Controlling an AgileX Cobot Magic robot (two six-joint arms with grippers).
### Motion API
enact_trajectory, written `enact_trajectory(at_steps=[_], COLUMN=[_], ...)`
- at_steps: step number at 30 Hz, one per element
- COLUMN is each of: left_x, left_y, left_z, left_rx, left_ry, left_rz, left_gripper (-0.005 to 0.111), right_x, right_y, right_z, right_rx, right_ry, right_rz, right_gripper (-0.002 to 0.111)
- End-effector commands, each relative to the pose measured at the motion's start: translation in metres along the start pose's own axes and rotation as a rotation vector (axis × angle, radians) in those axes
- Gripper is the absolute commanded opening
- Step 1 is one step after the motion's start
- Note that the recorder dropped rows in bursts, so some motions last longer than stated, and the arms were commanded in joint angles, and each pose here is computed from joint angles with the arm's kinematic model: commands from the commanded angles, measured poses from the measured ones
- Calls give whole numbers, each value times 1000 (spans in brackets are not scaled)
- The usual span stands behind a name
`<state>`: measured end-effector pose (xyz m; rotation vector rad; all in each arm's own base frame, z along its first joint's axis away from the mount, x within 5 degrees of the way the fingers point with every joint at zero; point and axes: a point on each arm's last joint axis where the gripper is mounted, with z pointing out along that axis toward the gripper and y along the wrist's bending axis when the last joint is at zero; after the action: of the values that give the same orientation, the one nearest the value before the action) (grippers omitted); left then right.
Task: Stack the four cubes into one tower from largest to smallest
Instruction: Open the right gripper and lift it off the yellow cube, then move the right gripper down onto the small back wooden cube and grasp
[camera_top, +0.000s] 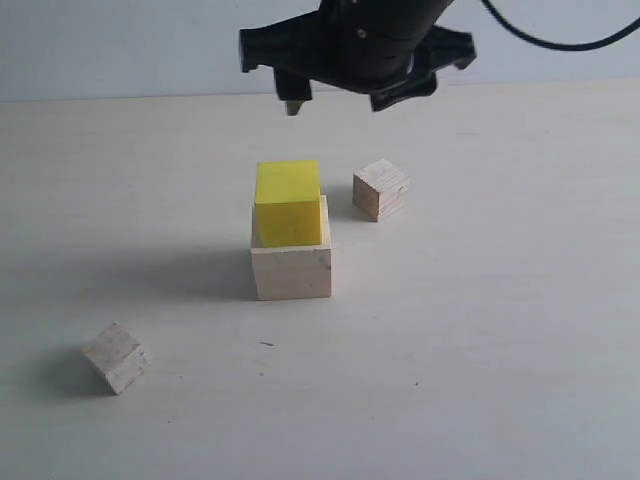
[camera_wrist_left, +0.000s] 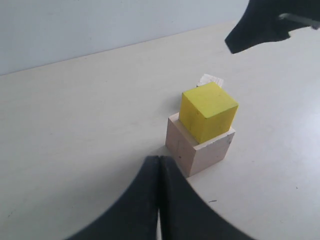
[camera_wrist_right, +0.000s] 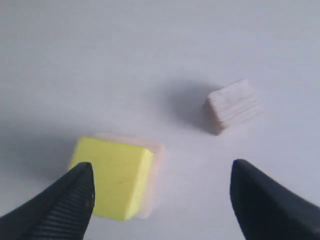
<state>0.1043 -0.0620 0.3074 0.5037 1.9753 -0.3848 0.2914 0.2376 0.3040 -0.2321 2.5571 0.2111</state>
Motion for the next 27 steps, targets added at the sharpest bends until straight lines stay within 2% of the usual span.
enact_trajectory(at_steps=[1, 4, 11, 15, 19, 23, 24, 27], left_x=[0, 0, 3, 6, 6, 9, 10, 9], left_y=[0, 0, 0, 0, 1, 1, 1, 1], left_z=[0, 0, 1, 3, 3, 5, 5, 5], left_rx=[1, 1, 1, -1, -2, -3, -3, -4], left_ry=[-9, -9, 2, -2, -2, 4, 5, 0], left_rz=[-15, -15, -12, -1, 5, 31, 31, 34], left_gripper=[0, 0, 0, 0, 0, 0, 0, 0], right_x=[-2, 3, 1, -2, -5, -11, -8, -1], right_y=[-23, -29, -36, -35, -44, -72, -83, -94], right_z=[-15, -15, -16, -12, -2, 22, 36, 66], right_rx=[229, 297, 381, 296, 246, 243, 211, 91], right_ry=[11, 78, 123, 118, 133, 173, 187, 168], right_rz=[-177, -269, -530, -579, -588, -492, -458, -417], right_gripper=[68, 61, 34, 24, 24, 26, 28, 33])
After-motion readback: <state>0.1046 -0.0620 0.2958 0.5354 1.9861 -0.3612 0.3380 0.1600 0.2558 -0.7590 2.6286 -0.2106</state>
